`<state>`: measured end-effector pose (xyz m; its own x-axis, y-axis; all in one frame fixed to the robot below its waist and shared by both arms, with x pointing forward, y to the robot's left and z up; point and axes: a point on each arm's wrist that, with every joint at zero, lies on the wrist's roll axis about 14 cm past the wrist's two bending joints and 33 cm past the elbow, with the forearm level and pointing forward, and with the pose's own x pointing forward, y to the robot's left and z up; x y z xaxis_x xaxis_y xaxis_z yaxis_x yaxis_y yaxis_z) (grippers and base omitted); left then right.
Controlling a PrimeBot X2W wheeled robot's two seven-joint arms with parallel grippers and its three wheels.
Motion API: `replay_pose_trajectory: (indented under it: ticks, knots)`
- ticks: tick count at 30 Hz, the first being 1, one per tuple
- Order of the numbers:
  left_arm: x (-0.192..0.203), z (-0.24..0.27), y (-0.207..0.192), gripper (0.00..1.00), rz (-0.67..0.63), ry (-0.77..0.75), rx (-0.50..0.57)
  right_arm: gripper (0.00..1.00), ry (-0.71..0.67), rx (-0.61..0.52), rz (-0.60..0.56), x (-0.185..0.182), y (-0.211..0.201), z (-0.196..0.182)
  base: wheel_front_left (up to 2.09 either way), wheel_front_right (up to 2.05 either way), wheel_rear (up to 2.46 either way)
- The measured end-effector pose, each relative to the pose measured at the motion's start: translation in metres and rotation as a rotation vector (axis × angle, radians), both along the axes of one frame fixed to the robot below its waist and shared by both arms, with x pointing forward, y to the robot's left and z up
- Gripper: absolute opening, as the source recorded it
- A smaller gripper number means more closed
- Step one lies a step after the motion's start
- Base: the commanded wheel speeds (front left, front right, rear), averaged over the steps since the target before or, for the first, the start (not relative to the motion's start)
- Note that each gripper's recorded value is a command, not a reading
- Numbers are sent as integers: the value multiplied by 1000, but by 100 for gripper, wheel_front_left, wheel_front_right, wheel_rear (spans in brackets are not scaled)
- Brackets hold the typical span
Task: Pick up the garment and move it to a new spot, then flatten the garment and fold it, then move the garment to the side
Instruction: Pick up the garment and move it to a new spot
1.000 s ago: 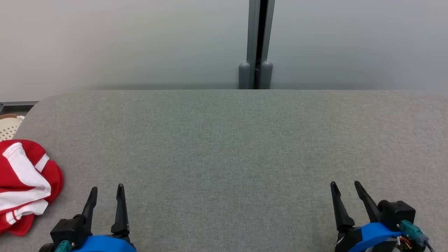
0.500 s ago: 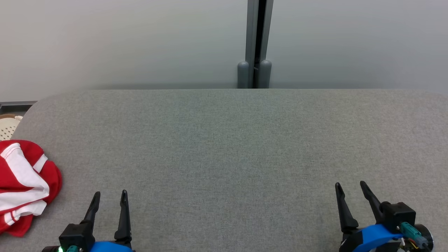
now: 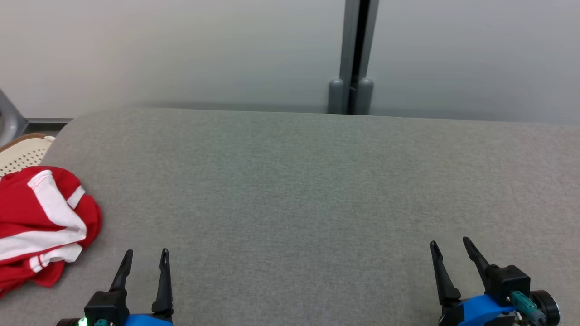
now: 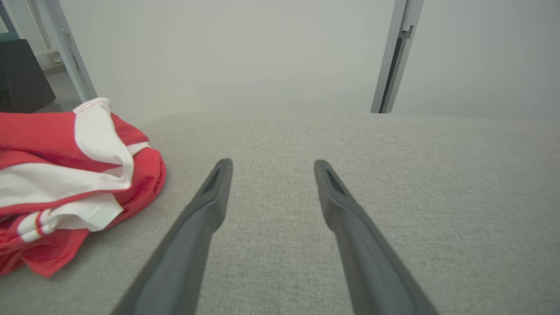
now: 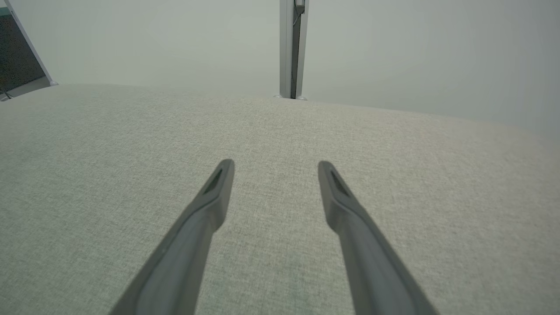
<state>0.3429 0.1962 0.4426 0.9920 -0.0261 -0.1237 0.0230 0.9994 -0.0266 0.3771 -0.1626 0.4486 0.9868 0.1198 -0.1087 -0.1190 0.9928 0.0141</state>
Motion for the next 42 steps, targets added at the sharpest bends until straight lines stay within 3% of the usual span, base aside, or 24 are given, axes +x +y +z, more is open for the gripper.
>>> replay_pose_trajectory:
  ticks: [9,19,25,32,42]
  knots:
    - [-41,7,63,100,225,-21,-7,100,2,-4,241,16,81,-1,0,0,0]
    - [-142,-7,138,100,576,20,-19,100,17,-2,600,6,201,-6,0,0,0]
    - [-185,-14,165,100,749,69,-12,100,37,15,760,-2,253,-13,0,0,0]
    - [-196,-18,168,100,799,93,-27,100,56,19,808,-4,268,-21,0,0,0]
    - [-158,-4,167,100,717,25,-50,100,70,3,728,7,244,-29,0,0,0]
